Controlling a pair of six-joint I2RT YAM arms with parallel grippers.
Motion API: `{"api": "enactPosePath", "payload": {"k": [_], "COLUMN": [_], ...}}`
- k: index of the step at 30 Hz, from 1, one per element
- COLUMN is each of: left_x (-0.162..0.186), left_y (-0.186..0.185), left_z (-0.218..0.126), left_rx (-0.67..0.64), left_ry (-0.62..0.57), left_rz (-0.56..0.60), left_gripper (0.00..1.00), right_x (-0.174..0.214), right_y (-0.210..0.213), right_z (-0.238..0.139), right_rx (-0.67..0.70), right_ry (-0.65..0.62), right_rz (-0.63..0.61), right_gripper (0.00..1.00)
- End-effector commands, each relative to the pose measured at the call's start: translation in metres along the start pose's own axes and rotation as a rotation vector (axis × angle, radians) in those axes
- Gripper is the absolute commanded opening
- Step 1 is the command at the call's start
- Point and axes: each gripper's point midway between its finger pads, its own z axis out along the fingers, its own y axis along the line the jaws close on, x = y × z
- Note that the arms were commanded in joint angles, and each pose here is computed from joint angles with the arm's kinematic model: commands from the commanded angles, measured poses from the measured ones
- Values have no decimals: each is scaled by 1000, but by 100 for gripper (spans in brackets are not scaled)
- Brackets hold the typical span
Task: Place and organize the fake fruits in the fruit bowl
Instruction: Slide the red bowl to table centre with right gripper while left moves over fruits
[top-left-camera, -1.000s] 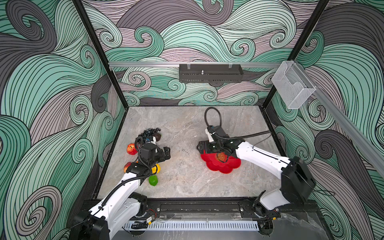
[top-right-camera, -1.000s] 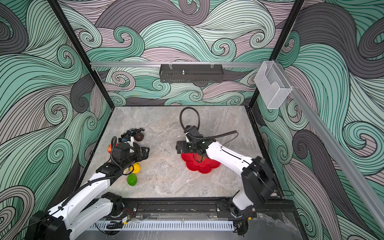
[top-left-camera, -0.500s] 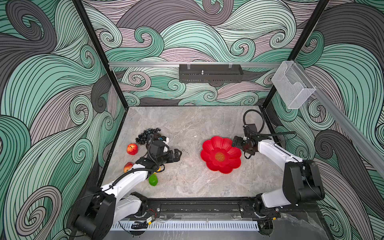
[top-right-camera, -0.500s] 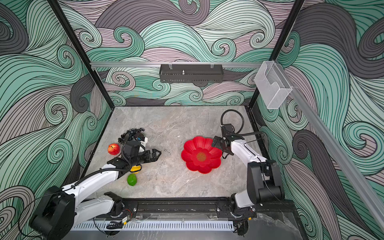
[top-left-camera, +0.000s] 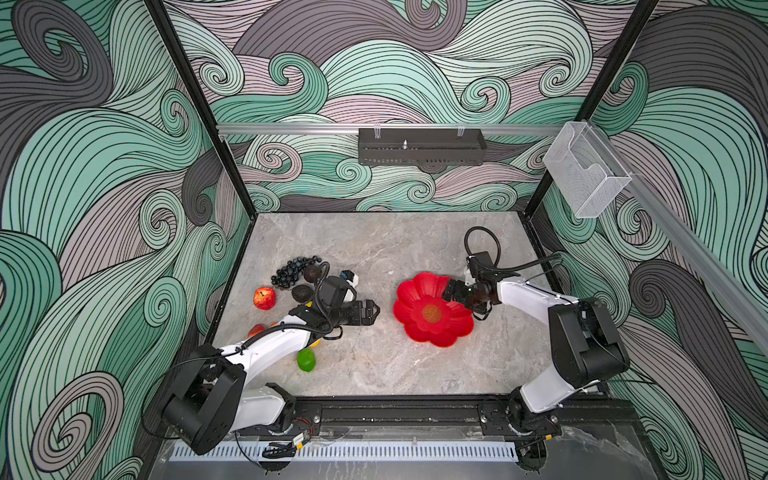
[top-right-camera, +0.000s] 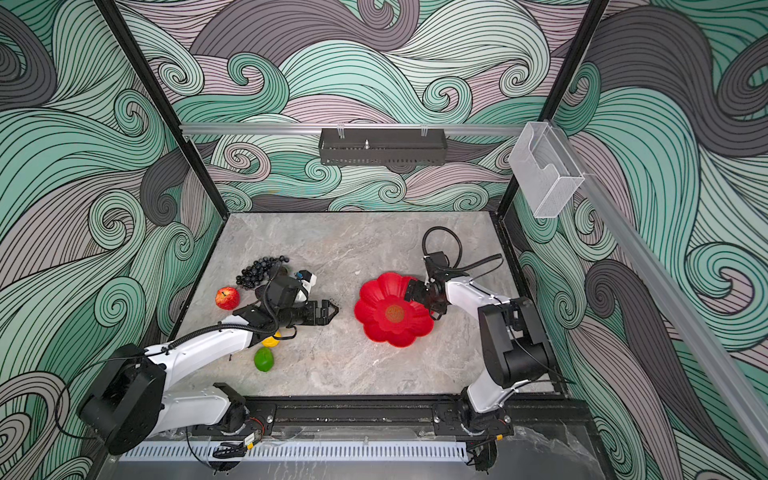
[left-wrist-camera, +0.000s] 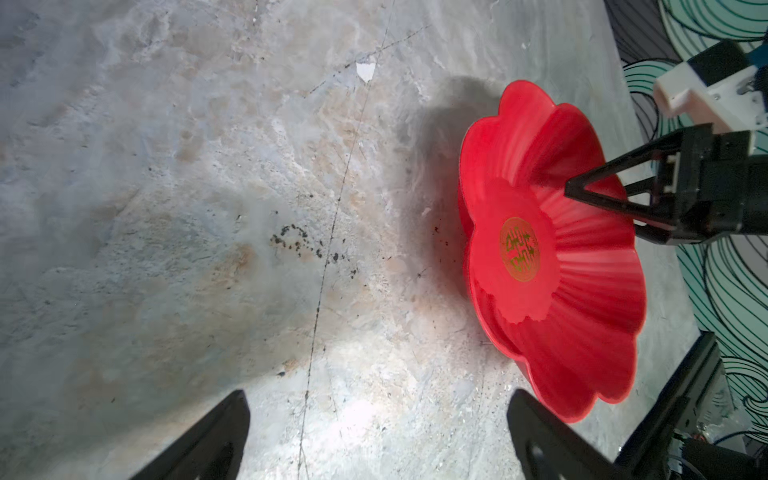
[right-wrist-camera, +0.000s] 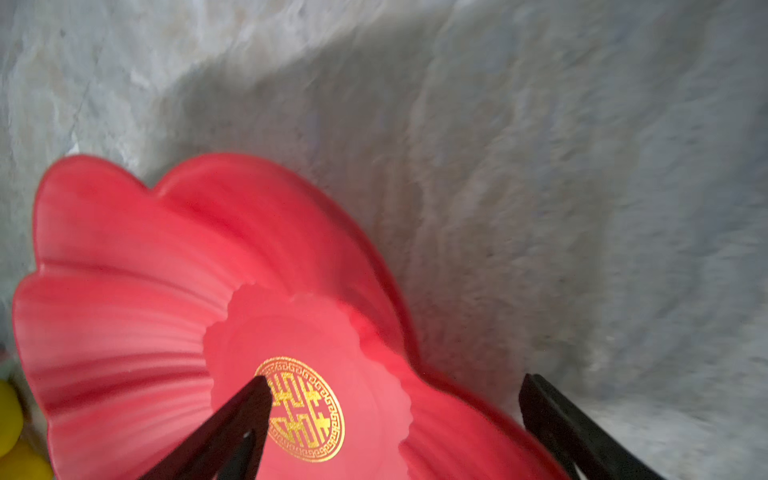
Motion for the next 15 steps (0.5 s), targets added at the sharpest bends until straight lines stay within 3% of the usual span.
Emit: {"api": "enactPosePath", "payload": {"k": [1, 10, 15], "left_x": [-10, -14, -20], "left_y": [3, 16, 21], "left_z": [-2, -11, -23], "left_rx": [-50, -129, -159], "left_ry": [-14, -55, -112], "left_rz": [17, 4, 10], "left_gripper": [99, 98, 98], "right_x": [-3, 22, 24], "right_y": [35, 108, 111], "right_z": [2, 15, 14], "right_rx": [-79, -187, -150], "right_ry": [-11, 16, 8], "right_rz": [-59, -176, -207], "right_gripper": [94, 94, 95]}}
